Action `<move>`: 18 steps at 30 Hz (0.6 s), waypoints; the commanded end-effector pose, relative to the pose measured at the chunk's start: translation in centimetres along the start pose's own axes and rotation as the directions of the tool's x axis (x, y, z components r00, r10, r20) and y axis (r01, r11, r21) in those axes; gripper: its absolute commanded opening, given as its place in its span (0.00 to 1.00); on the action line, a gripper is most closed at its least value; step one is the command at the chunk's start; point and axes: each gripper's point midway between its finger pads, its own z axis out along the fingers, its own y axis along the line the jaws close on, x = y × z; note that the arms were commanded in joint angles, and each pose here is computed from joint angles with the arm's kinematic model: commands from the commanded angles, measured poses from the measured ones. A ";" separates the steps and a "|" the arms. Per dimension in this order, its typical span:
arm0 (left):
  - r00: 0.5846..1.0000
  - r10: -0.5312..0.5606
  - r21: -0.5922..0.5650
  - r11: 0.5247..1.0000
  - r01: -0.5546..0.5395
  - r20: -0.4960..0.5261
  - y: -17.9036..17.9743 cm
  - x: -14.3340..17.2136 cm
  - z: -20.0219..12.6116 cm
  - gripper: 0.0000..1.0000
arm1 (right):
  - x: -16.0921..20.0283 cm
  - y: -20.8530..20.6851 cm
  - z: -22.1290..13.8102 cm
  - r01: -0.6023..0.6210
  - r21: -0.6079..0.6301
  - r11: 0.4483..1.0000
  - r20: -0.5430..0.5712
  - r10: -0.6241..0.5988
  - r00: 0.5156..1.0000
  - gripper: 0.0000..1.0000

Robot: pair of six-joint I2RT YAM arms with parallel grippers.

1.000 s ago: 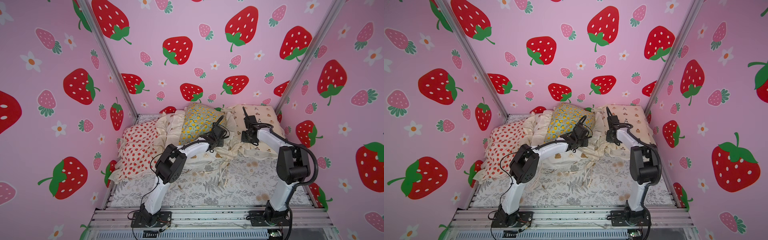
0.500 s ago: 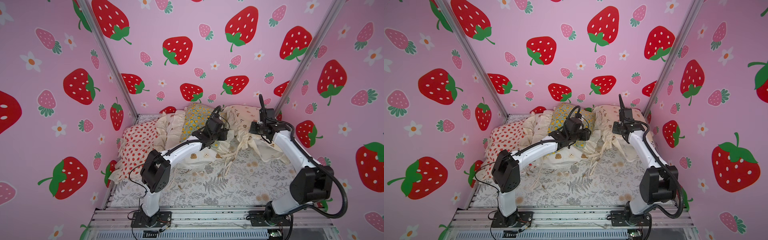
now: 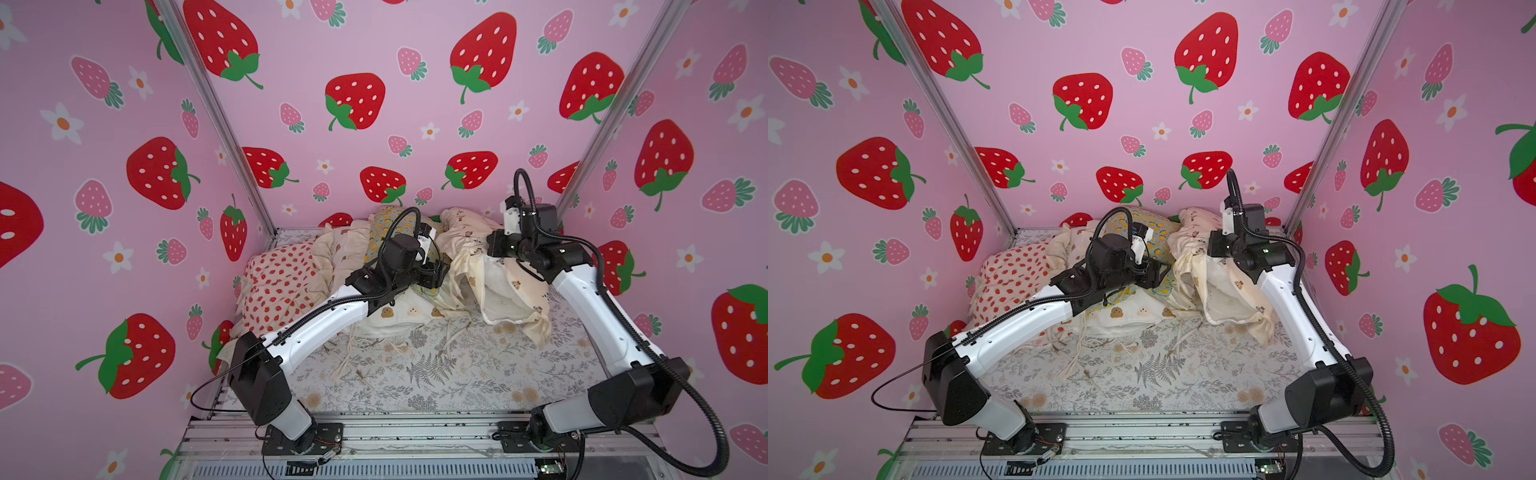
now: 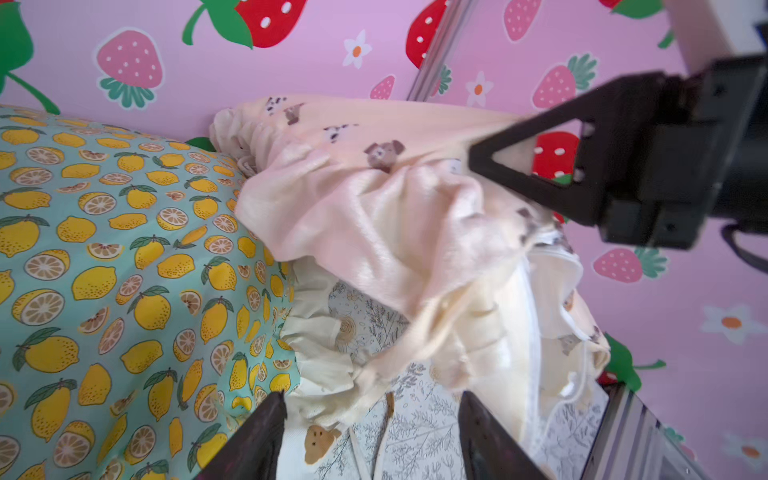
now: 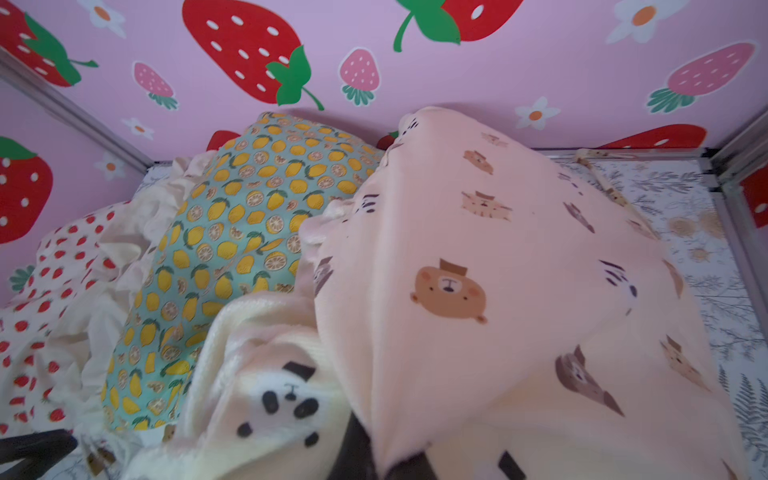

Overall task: Zip up pillowcases
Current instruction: Pick up the pillowcase at the corner of the board.

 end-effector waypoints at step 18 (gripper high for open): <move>0.860 0.511 -0.013 0.860 -0.511 -0.015 -1.3 -0.2 4.5 0.73 | 2.9 1.8 -1.2 0.083 -0.098 0.992 -0.059 -0.089 0.994 0.00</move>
